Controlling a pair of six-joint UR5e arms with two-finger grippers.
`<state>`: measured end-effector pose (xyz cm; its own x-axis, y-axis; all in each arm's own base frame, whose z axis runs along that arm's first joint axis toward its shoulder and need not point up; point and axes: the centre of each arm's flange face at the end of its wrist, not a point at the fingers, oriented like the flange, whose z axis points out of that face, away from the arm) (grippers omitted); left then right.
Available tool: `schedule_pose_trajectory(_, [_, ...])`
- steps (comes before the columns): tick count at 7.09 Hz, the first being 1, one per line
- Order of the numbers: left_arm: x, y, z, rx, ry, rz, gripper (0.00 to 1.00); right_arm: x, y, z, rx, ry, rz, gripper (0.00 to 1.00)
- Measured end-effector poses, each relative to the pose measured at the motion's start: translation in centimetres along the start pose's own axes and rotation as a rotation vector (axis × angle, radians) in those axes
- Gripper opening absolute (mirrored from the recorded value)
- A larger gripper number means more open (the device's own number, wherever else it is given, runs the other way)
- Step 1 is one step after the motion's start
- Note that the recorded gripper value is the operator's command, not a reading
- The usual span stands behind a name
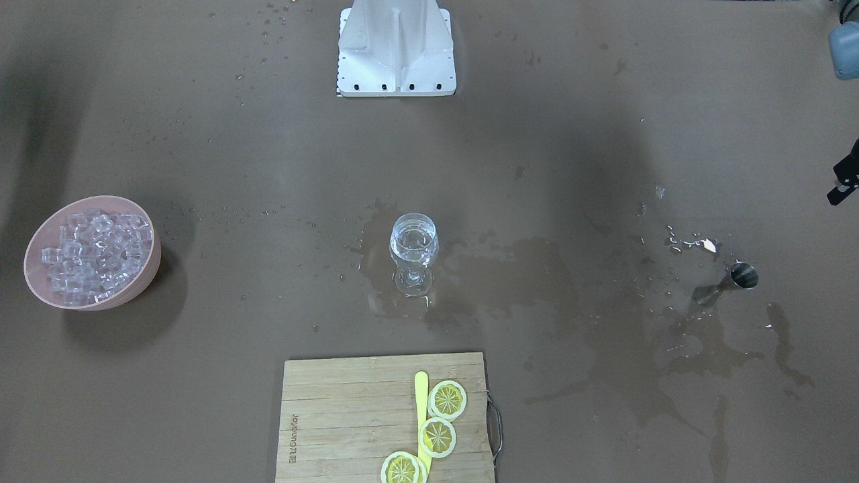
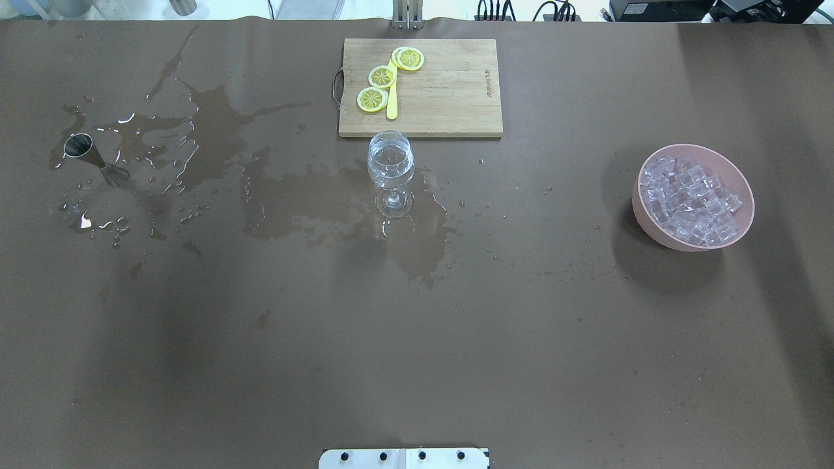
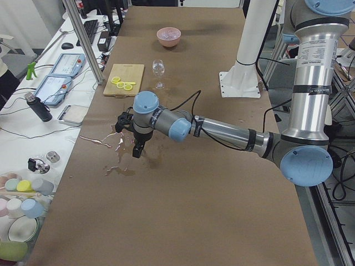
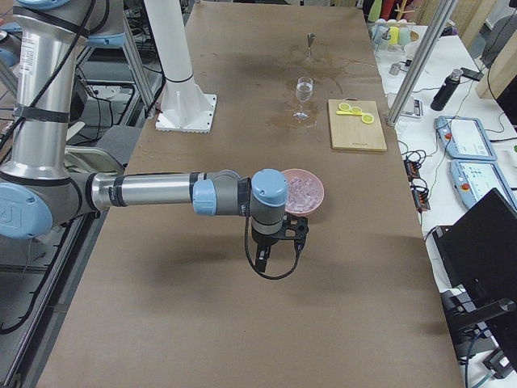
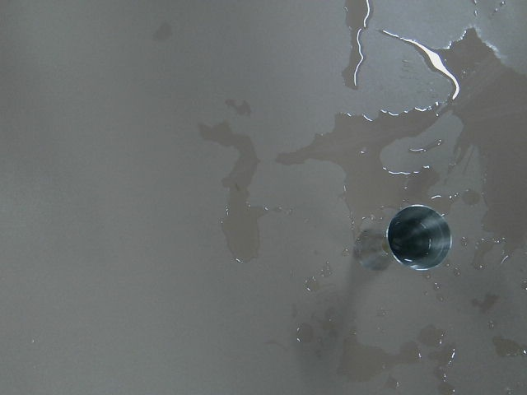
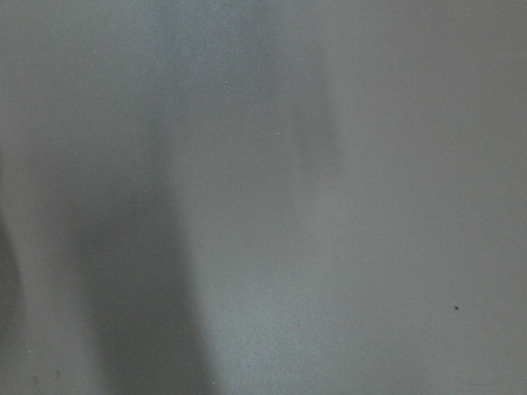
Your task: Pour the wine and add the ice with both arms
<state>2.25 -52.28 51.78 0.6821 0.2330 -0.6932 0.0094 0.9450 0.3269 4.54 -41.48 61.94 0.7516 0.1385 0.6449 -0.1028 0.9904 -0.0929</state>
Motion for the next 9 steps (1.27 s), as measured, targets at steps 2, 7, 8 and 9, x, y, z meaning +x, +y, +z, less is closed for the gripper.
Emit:
schedule_pose_trajectory(2, [0.2,0.2,0.1,0.016,0.008,0.018,0.98,0.0,0.0,0.0,0.0,0.001,0.0,1.0])
schedule_pose_trajectory(7, [2.8,1.5,3.9,0.001,0.038,0.032,0.97,-3.0,-2.6,-1.0,0.03,-0.002,-0.029,1.0])
schedule_pose_trajectory(8, [2.9,1.8,4.5,0.013,0.038,0.039,0.97,-5.5,-3.9,-1.1,0.033,-0.006,-0.027,1.0])
schedule_pose_trajectory(9, [2.8,2.0,5.1,0.023,0.034,0.036,0.97,-9.4,-5.4,-0.8,0.031,-0.012,-0.018,1.0])
